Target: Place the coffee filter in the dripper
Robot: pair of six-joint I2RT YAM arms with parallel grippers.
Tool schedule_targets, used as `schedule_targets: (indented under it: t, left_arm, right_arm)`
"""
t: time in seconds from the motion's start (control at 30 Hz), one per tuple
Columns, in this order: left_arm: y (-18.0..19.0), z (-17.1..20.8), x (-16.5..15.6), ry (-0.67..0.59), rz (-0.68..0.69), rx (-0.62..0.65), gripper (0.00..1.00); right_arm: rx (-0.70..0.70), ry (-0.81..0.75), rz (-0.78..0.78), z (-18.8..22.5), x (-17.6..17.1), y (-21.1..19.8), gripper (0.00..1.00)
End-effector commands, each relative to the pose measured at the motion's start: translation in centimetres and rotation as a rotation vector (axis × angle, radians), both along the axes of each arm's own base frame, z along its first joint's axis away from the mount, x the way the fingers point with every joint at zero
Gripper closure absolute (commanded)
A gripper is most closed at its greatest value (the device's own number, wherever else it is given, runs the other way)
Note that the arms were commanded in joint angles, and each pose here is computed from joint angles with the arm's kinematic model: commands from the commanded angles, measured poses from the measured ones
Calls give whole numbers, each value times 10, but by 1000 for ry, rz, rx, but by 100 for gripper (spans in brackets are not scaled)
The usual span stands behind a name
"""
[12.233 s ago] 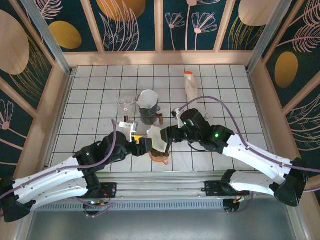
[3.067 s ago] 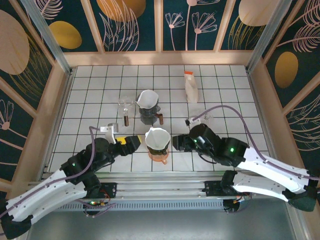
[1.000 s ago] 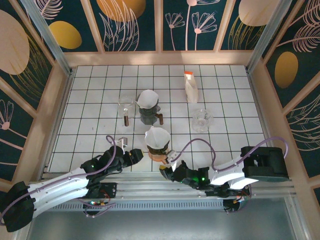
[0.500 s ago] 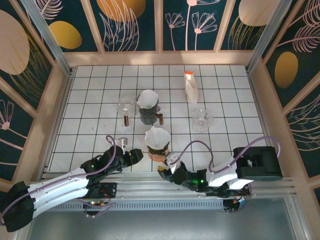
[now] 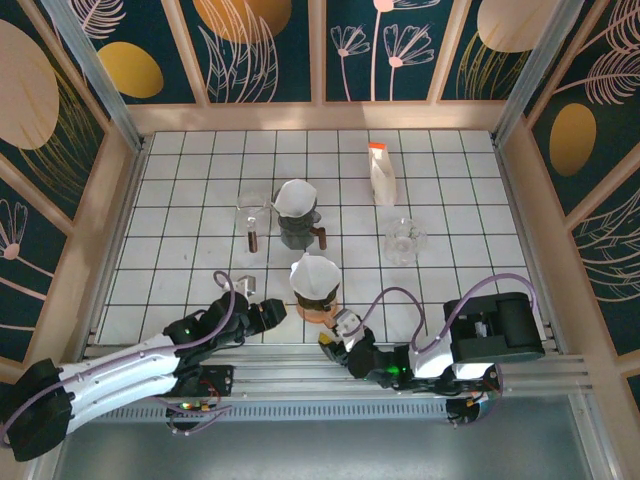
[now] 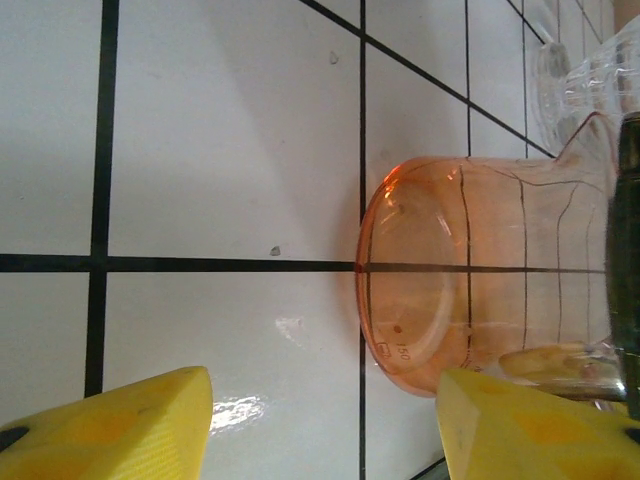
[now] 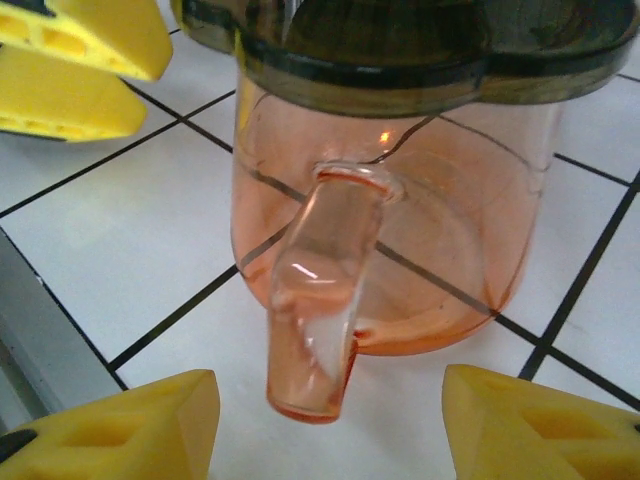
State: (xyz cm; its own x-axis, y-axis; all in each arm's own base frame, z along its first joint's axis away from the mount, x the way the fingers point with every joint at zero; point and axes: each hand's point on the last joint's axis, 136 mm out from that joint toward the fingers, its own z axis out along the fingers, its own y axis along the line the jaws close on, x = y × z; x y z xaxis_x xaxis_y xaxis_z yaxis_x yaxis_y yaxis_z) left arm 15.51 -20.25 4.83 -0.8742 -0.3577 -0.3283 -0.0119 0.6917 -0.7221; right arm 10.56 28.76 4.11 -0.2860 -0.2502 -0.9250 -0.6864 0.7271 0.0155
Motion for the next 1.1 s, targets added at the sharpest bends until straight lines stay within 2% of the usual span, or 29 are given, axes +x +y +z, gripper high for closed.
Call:
schedule_targets:
  t: [0.0,0.57,1.07]
  left_arm:
    - [-4,6,4,-4,5,-9,39]
    - [-41,-1,0,42,-144,-29,40]
    - [-67,-10,9,67,-191,-34,42]
  right_arm:
    - [55,-66,-56,17,9,-2,40]
    - [77,-123,-90,29,18,-2,45]
    - [109,-130,-133,34,32,-9,48]
